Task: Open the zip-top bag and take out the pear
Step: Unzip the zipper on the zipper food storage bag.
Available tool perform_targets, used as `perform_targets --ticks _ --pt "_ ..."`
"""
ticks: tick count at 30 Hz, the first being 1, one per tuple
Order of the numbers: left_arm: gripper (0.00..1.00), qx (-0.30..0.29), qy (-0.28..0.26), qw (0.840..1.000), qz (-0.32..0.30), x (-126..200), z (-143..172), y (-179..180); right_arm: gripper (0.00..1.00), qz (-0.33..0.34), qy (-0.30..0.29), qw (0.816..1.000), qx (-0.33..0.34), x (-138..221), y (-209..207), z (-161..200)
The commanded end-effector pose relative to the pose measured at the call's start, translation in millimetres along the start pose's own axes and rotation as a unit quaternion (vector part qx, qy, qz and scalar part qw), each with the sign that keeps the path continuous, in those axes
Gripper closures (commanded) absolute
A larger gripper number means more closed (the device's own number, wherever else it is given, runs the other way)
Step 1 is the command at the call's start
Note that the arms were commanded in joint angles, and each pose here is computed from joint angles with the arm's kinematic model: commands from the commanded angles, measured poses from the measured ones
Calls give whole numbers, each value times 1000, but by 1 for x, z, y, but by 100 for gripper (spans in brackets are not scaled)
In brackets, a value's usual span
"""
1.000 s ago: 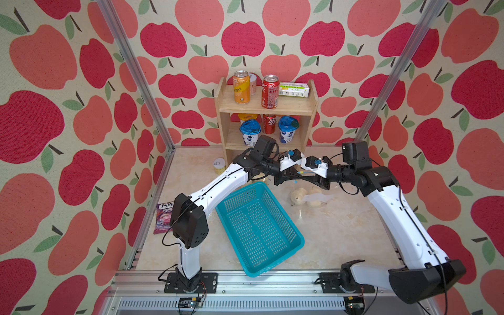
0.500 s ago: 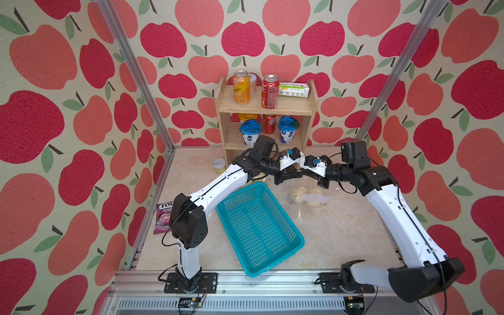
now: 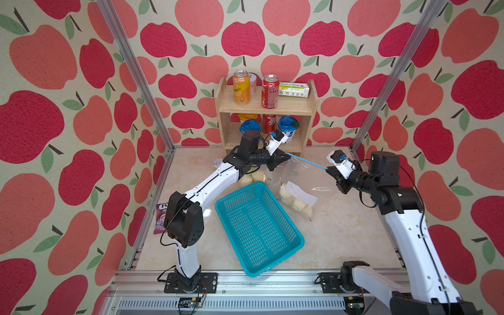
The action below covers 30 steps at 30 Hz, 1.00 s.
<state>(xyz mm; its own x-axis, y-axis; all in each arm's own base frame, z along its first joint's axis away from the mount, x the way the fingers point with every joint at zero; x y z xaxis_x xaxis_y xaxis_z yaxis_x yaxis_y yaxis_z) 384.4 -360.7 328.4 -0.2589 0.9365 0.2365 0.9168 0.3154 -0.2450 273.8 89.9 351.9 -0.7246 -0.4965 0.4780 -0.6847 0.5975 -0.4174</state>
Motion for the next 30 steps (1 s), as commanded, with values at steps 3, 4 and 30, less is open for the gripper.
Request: perform_targets --ticks 3,4,30 --pt "100 23 -36 993 -107 18 -22 54 100 92 110 983 -111 22 -17 51" --pt "100 22 -36 993 -109 18 -22 55 100 101 116 981 -120 24 -19 55" --pt "100 -91 -1 994 57 -20 -1 9 19 -2 -74 989 -125 60 6 -24"
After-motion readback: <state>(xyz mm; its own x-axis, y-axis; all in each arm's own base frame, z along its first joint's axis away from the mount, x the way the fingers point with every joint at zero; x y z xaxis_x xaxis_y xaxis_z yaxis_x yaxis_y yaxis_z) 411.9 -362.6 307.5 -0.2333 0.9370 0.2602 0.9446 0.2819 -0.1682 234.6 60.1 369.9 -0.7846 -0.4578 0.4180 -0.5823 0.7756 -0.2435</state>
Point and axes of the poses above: each gripper's point midway between its finger pads, its own x axis back along the fingers, its own y axis along the line the jaws close on, z = x × y, the point moved 3 cm from there along x, back along the fingers, and after that the axes turned 6 degrees about x, right-handed, at the moved point
